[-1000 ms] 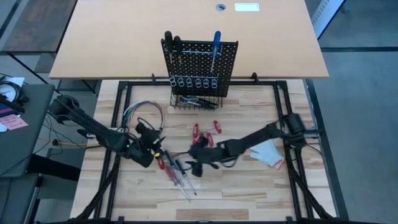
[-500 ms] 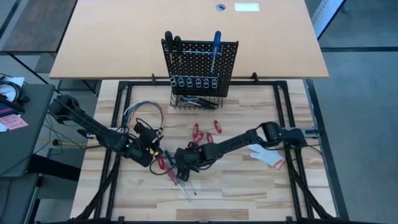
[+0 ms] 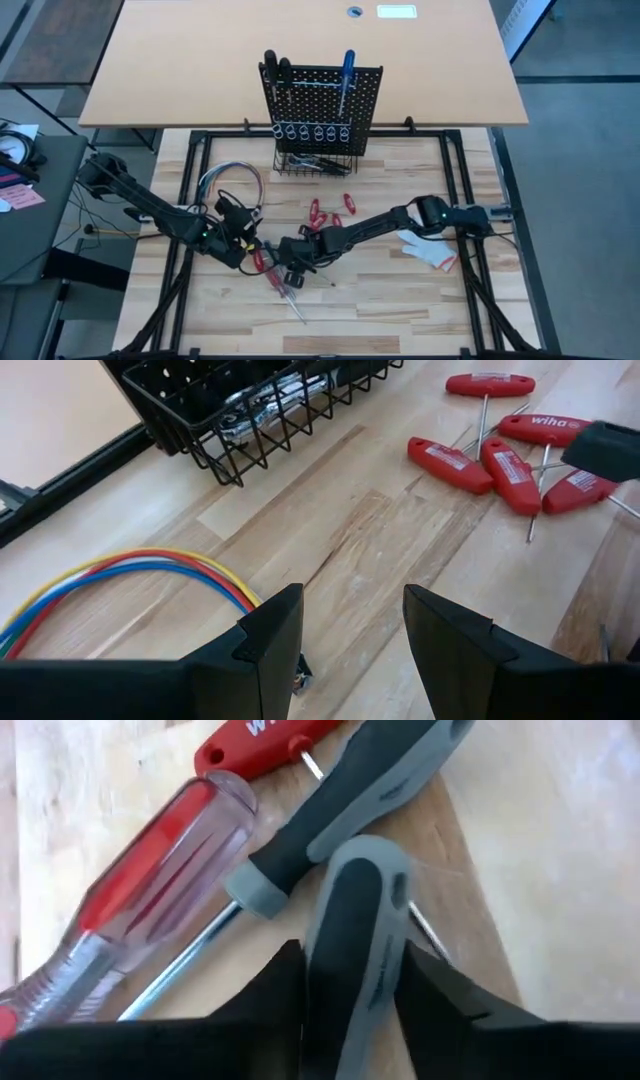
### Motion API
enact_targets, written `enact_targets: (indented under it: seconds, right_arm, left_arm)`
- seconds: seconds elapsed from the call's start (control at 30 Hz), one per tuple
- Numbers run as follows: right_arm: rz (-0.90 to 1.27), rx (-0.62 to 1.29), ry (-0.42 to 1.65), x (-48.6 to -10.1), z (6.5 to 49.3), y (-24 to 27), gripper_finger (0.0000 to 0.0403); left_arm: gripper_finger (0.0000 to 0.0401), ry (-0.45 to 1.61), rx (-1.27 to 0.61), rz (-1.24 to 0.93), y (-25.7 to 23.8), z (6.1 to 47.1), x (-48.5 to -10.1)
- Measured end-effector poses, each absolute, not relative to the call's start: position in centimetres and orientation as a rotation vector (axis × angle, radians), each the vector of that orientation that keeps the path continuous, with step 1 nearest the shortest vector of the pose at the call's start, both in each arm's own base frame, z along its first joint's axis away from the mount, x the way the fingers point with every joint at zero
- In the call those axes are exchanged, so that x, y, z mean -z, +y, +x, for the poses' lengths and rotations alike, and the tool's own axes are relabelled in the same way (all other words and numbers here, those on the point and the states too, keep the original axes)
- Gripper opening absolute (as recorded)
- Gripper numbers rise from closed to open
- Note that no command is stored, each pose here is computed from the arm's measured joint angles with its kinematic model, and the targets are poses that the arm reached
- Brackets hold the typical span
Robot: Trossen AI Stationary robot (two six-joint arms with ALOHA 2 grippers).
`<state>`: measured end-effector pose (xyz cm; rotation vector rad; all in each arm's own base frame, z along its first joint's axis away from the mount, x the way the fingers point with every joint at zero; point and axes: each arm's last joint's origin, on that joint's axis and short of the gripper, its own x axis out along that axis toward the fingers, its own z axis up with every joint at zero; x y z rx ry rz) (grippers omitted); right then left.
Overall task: Hang tools onto peg board
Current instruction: Hang the gray screwdriver on the pegboard
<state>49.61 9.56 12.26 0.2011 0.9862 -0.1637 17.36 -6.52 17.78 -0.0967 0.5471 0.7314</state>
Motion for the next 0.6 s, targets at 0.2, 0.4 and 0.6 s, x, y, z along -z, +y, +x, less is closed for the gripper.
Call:
enact_targets:
  seconds: [0.2, 0.4, 0.6]
  right_arm:
    - [0.084, 0.258, 0.980, -13.2, 48.4, 9.1, 0.0113]
    - [0.042, 0.395, 0.827, -16.3, 44.4, 7.6, 0.0113]
    - [0.127, 0.373, 0.522, -18.4, 38.2, 5.8, 0.0113]
  left_arm:
    - [0.0168, 0.548, -0.730, -0.101, -6.5, 17.4, -17.8]
    - [0.0168, 0.542, -0.724, -0.109, -6.7, 17.4, -17.8]
    - [0.0168, 0.380, -0.610, -0.096, -8.0, 19.3, -18.2]
